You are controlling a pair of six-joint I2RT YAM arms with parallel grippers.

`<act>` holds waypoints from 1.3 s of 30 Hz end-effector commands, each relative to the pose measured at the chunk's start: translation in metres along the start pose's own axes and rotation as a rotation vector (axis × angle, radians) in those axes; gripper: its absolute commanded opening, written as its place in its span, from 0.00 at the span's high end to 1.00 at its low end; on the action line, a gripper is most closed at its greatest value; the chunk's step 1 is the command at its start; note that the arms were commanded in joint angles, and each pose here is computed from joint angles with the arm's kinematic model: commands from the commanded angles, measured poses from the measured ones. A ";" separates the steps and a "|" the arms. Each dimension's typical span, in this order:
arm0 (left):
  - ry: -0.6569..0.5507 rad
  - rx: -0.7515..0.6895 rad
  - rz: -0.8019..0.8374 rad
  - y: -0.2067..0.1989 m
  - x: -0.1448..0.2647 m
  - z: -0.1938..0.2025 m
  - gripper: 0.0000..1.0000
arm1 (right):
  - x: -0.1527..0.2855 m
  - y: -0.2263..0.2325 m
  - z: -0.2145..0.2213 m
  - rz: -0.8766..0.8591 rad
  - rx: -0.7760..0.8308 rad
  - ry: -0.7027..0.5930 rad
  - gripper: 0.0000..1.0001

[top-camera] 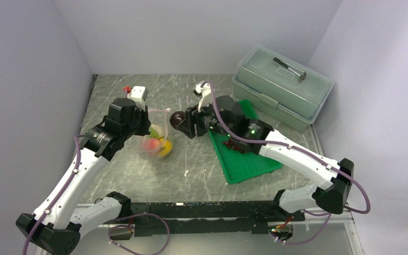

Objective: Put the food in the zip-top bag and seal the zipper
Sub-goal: Place the fake fruit in the zipper food storage bag.

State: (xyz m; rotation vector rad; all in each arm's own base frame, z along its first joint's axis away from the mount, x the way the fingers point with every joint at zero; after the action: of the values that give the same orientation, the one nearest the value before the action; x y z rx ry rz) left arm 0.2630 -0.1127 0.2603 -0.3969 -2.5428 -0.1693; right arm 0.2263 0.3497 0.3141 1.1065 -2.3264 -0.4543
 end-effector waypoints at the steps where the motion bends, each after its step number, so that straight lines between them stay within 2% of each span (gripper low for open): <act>1: -0.023 -0.009 0.016 -0.002 -0.002 -0.006 1.00 | -0.008 0.037 -0.024 -0.101 0.044 -0.068 0.70; 16: -0.025 -0.010 0.019 -0.002 -0.001 -0.006 1.00 | -0.048 0.066 0.005 -0.142 0.085 0.016 0.70; 26: -0.027 -0.010 0.016 -0.002 0.000 -0.006 1.00 | -0.075 0.051 0.026 -0.059 0.091 0.067 0.69; 30: -0.030 -0.009 0.017 -0.002 0.000 -0.007 1.00 | -0.086 0.039 0.029 0.008 0.092 0.069 0.61; 39: -0.032 -0.010 0.015 -0.001 0.001 -0.007 1.00 | -0.109 0.024 0.030 0.127 0.058 0.075 0.51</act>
State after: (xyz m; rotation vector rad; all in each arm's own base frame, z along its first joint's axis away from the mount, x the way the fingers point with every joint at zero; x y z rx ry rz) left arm 0.2634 -0.1119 0.2603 -0.3971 -2.5431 -0.1718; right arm 0.2368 0.4466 0.2426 1.0264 -2.2567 -0.2208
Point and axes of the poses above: each gripper's point midway between its finger pads, its own x axis back along the fingers, its own y axis along the line the jaws close on, z = x × y, the point moved 1 cm from there along x, back along the fingers, and after that the axes turned 13 degrees about -x, right-handed, at the moved point
